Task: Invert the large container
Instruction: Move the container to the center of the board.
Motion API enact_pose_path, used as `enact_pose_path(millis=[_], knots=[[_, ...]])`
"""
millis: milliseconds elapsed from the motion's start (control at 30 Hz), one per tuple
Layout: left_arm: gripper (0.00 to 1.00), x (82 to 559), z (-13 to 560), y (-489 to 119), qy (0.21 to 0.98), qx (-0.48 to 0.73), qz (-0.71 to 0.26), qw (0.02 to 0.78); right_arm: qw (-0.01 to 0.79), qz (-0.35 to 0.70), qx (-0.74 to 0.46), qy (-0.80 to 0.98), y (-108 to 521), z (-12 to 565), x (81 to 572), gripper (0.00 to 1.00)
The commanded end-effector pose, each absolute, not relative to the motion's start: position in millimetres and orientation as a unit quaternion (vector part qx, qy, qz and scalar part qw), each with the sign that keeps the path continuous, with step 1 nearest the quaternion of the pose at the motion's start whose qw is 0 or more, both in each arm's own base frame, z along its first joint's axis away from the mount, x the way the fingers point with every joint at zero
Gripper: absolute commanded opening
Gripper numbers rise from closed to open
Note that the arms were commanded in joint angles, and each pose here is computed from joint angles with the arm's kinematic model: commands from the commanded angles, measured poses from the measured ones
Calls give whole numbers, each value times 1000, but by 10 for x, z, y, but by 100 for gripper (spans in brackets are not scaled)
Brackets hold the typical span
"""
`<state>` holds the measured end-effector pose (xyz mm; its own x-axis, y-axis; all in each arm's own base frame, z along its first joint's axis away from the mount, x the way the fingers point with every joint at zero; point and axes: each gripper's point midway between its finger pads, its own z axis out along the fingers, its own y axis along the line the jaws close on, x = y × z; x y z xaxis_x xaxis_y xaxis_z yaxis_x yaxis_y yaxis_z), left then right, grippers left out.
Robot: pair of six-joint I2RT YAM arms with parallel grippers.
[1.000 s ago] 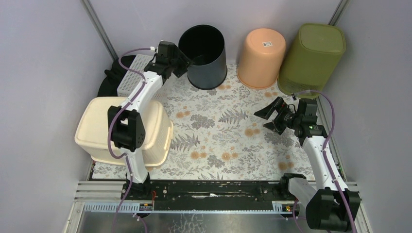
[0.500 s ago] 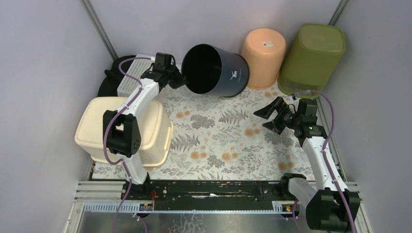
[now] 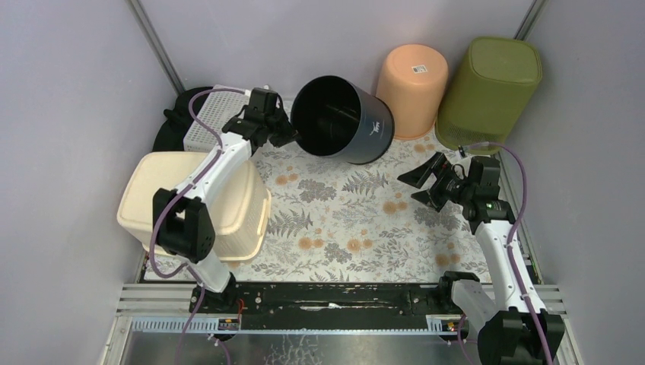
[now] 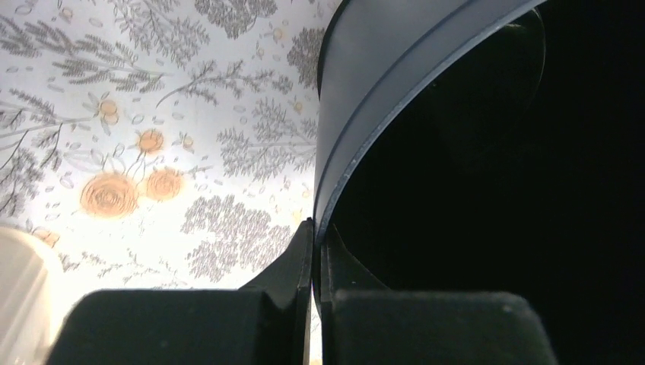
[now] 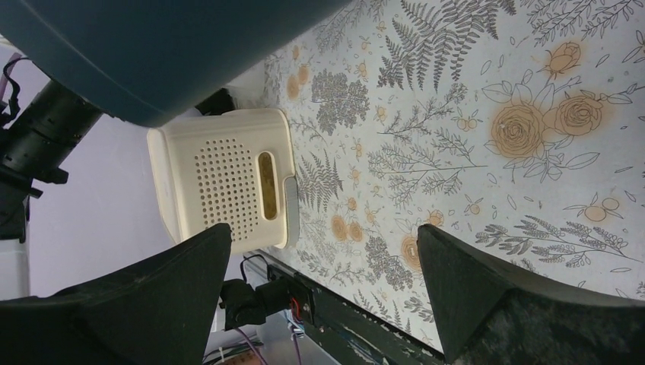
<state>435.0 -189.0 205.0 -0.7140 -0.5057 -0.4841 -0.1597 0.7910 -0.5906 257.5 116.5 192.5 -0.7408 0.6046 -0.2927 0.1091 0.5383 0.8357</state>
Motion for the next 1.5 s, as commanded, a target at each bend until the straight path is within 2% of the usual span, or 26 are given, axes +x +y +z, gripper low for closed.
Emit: enact_pose_path(millis=[0, 300, 367, 567, 733, 1133, 1467], knots=[[0, 3982, 2246, -1933, 893, -146, -258, 338, 306, 447, 183, 820, 1230, 2221, 2511, 99], [0, 3426, 2268, -1978, 899, -110, -229, 356, 317, 436, 178, 823, 1205, 2326, 2430, 99], [0, 3156, 2252, -2062, 901, -95, -200, 373, 323, 422, 181, 828, 1168, 2325, 2384, 99], [0, 2872, 2175, -2119, 898, -88, -169, 397, 324, 405, 179, 836, 1131, 2320, 2333, 99], [0, 2793, 2191, -2184, 899, -76, -171, 396, 330, 400, 182, 835, 1114, 2362, 2318, 99], [0, 2755, 2718, -2426, 888, -48, -223, 399, 343, 401, 176, 831, 1108, 2525, 2345, 99], [4, 2680, 2829, -2700, 904, 8, -250, 346, 362, 410, 172, 820, 1118, 2743, 2367, 99]])
